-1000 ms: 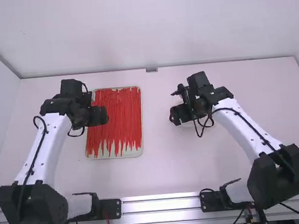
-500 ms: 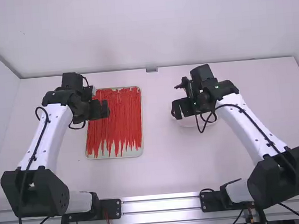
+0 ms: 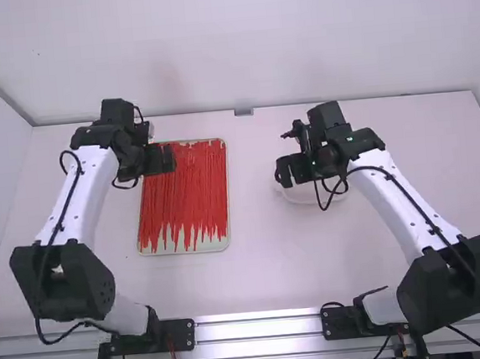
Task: Fasten the cable tie
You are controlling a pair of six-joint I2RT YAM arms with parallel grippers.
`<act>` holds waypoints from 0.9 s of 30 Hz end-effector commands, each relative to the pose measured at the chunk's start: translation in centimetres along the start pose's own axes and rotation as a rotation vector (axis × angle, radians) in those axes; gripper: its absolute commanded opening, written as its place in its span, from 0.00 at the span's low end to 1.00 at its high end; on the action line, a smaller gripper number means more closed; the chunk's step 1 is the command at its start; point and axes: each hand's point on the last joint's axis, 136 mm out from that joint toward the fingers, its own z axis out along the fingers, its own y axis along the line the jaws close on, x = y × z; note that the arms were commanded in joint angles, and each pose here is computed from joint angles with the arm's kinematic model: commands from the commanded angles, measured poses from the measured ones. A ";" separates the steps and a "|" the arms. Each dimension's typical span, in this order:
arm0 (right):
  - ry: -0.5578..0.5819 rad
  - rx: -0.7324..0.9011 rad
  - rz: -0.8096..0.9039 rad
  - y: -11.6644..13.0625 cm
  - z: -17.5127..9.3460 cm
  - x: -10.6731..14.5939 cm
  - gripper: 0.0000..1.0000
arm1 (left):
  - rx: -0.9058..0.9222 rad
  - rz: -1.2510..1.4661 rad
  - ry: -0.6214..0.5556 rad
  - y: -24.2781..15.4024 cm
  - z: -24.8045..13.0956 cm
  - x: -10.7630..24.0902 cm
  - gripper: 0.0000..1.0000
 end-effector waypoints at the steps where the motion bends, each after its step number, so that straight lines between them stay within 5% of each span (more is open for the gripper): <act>1: -0.025 -0.006 -0.008 0.3 -0.7 -1.0 1.00 | 0.001 -0.001 -0.012 0.2 0.2 -2.0 0.99; 18: -0.016 -0.003 0.016 0.1 -0.7 -0.7 1.00 | 0.124 0.104 0.052 -5.1 10.5 -5.0 0.99; 27: -0.010 -0.003 0.015 0.1 -0.7 -0.6 1.00 | 0.050 0.065 0.059 -4.3 14.6 -5.1 0.97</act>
